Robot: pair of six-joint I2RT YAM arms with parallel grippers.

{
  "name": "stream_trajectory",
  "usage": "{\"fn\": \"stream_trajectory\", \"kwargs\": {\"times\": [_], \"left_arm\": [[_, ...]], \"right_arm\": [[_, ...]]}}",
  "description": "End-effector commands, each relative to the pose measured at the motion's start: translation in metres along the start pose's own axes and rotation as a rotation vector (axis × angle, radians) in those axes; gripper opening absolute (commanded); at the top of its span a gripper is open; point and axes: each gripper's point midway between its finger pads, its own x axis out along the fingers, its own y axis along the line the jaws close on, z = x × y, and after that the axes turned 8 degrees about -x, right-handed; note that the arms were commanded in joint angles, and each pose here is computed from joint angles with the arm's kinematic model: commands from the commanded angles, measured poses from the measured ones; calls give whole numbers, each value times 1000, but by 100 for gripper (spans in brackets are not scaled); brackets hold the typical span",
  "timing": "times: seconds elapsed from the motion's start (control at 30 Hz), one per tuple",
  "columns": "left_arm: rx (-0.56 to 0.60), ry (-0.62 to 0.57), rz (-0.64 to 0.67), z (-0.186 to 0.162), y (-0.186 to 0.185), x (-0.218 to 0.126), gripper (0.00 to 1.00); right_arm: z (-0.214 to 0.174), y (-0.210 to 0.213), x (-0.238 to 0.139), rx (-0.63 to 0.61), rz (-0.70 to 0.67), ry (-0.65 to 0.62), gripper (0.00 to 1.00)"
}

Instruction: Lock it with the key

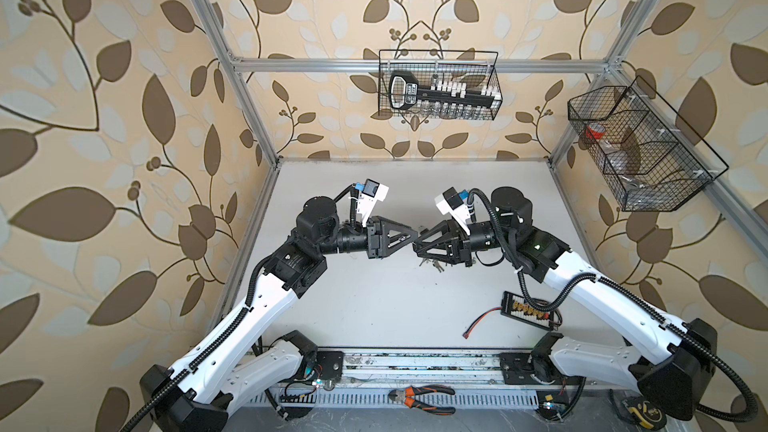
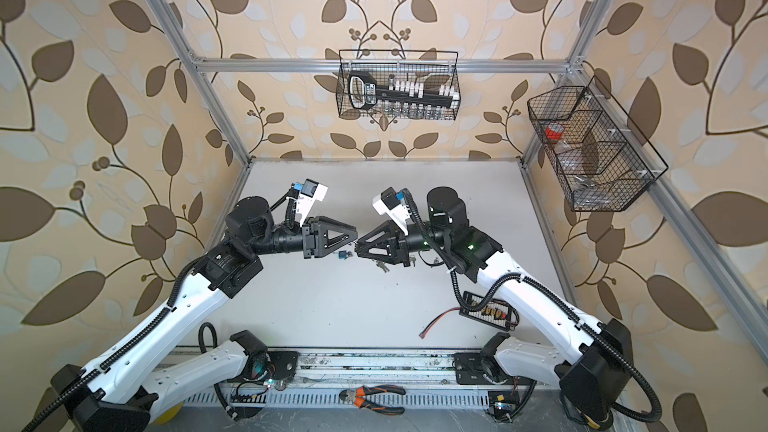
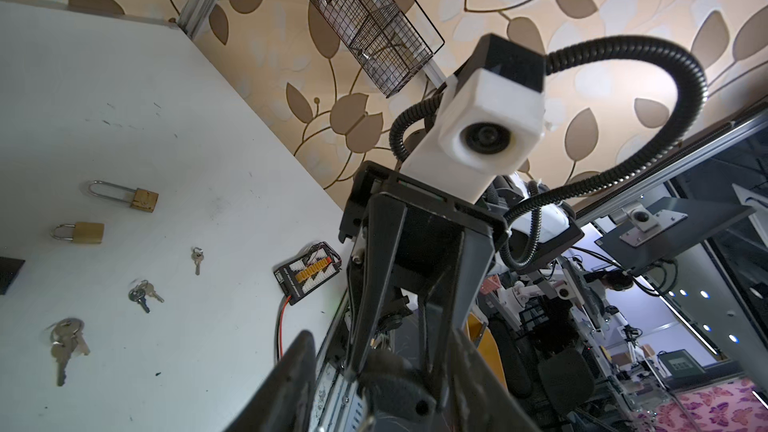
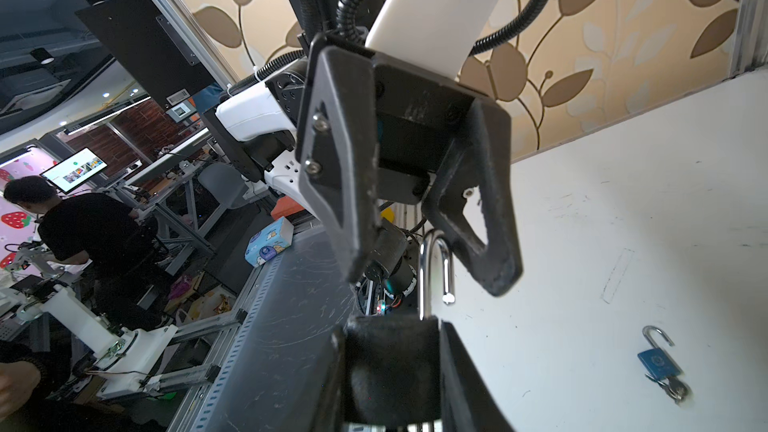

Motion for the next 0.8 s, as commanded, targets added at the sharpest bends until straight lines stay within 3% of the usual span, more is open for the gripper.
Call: {"fn": "stream_trajectory", "kwargs": {"times": [0.0,0.33,0.53,0.57,0.63,0.67,0.77], "left_arm": [[104,-30,-55,11,-29,-5,47],[108,-53,-26,14,-27,-8,31],[106,-55,-24,14,-27,-7,33],[102,-53,-23,14,-26,-7,36],[103,-58,-20,15,-26,-7,61],[103,-59,-19,15,-25,-7,66],[103,-62,-20,15,-26,-8,66]], "right_arm": [[25,5,-12,-71,-35,-63,0],[21,1,-17,-51,-38,-56,0],[17,-4,-15,-30,-36,-41,0],[18,-3,-14,-29,-31,-41,0],[19,2,-14,-33,-5,-42,0],[19,5,-15,-36,8,-46,0],[20,11,-14,-30,45,-52,0]]}}
